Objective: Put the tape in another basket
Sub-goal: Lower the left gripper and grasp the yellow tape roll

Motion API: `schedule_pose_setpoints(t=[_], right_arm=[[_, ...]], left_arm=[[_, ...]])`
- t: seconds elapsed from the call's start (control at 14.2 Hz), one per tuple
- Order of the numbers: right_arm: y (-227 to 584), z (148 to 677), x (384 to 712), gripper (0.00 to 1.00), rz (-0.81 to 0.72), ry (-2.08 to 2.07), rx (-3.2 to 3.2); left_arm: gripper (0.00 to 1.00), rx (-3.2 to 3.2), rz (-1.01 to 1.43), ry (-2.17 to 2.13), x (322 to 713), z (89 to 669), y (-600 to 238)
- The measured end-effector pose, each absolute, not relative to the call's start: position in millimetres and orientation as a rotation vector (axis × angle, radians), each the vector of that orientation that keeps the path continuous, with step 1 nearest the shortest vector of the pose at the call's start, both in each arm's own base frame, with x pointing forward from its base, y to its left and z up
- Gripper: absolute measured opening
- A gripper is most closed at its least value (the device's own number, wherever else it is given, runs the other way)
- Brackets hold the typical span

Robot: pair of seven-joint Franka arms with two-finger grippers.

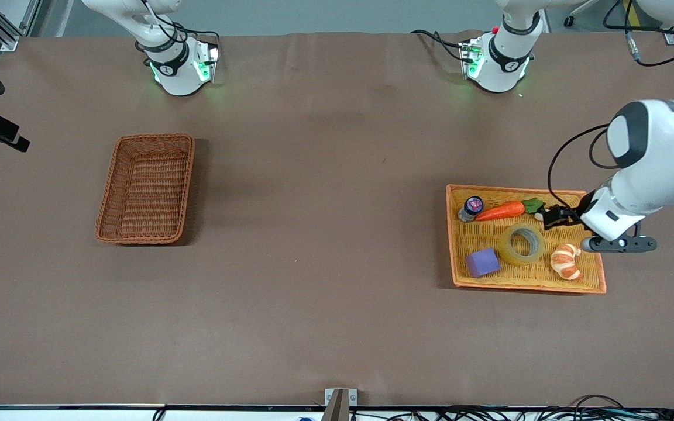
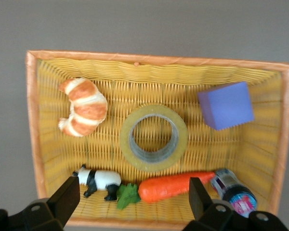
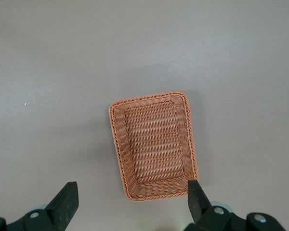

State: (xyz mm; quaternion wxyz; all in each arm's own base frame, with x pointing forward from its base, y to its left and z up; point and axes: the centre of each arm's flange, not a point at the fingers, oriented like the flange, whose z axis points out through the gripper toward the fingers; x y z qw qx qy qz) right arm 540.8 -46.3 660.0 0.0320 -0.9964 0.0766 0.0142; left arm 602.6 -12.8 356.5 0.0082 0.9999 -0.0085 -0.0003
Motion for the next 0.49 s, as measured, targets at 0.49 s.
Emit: schedule_pose_setpoints(t=[0.49], right_arm=[[-46.3, 660.0, 540.7, 1.00, 0.045, 0.236, -3.068]], left_arm=[[1.00, 3.113, -0.005, 0.012, 599.2, 258.8, 4.4]])
